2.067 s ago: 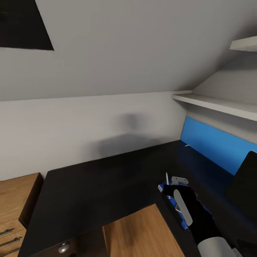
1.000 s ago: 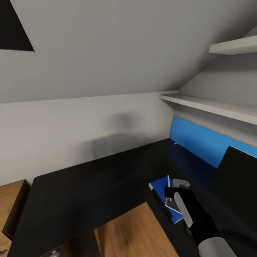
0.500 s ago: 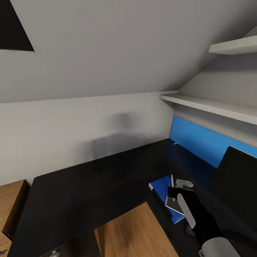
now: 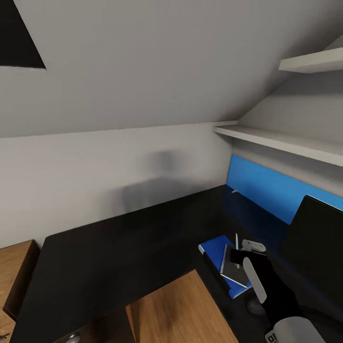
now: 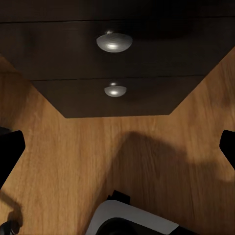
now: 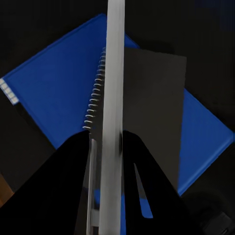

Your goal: In the bedroom, organize the workspace by keeping the computer under the desk, ensuring the monitor is on the desk, placing the keyboard on the desk next to the monitor, placing the mouse on the desk next to the keyboard, moving the folder from the swivel chair onto the desk next to the mouse, stacking the notebook on top of the folder with the pen on top of the notebook, and positioning the swivel chair next to the desk.

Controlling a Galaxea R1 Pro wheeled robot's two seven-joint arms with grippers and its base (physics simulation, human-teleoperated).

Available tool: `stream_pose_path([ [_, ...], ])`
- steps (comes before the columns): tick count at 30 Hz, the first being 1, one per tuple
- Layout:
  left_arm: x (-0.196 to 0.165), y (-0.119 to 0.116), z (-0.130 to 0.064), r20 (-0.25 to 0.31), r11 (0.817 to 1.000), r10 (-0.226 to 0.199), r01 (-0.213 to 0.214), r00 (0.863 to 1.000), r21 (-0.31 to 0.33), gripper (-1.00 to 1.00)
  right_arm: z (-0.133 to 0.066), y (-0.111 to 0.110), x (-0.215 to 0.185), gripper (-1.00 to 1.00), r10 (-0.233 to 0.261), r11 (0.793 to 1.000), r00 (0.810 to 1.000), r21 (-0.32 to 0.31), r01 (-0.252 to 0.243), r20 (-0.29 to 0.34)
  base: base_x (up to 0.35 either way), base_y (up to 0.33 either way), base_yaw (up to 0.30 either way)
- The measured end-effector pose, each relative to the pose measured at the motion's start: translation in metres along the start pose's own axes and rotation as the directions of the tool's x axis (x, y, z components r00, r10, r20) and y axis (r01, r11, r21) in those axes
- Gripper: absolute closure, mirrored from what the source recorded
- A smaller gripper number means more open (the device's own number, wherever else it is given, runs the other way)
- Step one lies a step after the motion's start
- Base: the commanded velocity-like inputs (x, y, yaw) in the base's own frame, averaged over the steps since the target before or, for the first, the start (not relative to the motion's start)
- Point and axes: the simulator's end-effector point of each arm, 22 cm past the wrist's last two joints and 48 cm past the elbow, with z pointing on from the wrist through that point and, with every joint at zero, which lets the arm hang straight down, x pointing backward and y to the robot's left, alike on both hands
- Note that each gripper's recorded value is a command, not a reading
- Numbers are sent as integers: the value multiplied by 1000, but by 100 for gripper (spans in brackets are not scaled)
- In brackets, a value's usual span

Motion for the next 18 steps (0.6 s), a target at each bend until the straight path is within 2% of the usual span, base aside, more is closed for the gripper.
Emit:
stream_pose_path([
  [12, 0, 0, 0, 0, 1000, -1, 1, 1000, 0, -100, 1, -3, 2, 100, 4, 1000, 1000, 6, -4, -6, 0, 0, 0],
  [18, 0, 0, 0, 1, 1000, 0, 0, 1000, 0, -100, 7, -7, 16, 100, 3, 1000, 999, 15, -2, -37, 0, -22, 0],
])
